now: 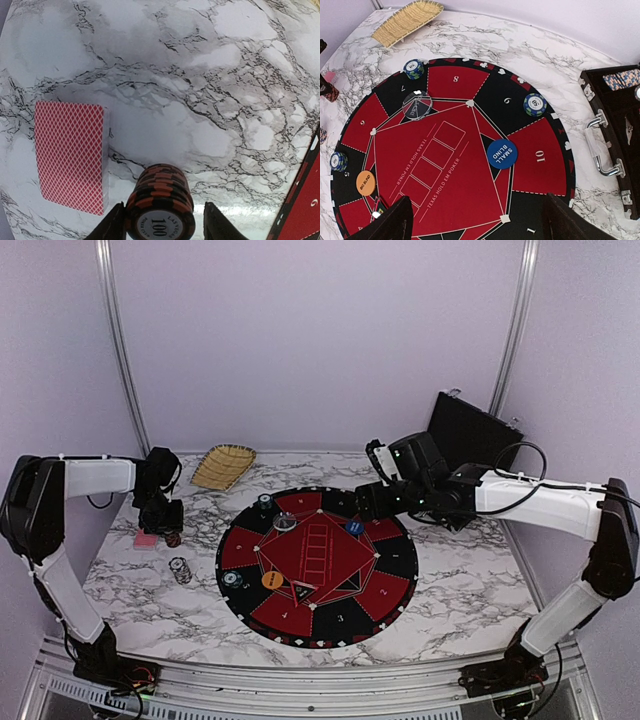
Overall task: Distribute texas hold em gaming equipment
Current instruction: Pick up the pile of poker chips from the pile of poker chips.
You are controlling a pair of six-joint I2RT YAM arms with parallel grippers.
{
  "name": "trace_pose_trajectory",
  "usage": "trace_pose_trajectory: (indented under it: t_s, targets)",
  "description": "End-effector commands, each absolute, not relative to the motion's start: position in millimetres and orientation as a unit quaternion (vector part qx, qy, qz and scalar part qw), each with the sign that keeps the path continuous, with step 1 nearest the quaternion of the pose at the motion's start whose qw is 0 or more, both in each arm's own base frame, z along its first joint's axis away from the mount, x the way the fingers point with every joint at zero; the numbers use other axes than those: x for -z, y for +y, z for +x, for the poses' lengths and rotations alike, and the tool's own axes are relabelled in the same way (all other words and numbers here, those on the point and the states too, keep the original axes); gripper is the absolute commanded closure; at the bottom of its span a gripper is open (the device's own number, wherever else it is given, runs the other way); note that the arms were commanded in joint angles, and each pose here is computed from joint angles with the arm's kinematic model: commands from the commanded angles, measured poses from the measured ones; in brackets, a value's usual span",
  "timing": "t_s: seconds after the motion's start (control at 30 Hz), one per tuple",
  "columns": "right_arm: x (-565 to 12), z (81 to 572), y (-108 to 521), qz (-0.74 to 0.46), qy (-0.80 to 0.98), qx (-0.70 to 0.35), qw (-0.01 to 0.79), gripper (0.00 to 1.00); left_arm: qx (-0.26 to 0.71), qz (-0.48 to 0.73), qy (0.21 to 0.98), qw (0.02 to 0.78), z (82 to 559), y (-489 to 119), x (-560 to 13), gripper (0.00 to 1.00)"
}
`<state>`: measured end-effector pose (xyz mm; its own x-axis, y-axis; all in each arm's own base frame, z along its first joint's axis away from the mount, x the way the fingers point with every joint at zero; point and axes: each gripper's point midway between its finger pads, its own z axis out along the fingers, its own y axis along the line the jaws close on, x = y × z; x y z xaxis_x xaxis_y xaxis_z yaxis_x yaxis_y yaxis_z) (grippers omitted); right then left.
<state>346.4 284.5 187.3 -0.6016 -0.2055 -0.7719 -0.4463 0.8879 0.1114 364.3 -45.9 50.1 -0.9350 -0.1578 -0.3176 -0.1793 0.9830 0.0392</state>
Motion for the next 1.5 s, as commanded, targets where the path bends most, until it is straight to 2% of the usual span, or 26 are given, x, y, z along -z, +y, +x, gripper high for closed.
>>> trace_pose_trajectory:
  t_s: [0.0,0.27,0.87,1.47]
  targets:
    - [-203,347,284,-0.177,0.874,-0.153,0.425,0.14,-0.049,-0.082,0.985,0.144,363,-41,-48,0.48]
    - [-204,348,283,-0.178,0.874,-0.150,0.427,0.14,-0.051,-0.082,0.985,0.144,364,-40,-48,0.50]
    - [-203,349,284,-0.180,0.875,-0.147,0.426,0.14,-0.053,-0.078,0.985,0.146,365,-40,-51,0.64]
    - [-203,349,283,-0.179,0.875,-0.145,0.425,0.14,-0.053,-0.072,0.985,0.150,368,-40,-60,0.67]
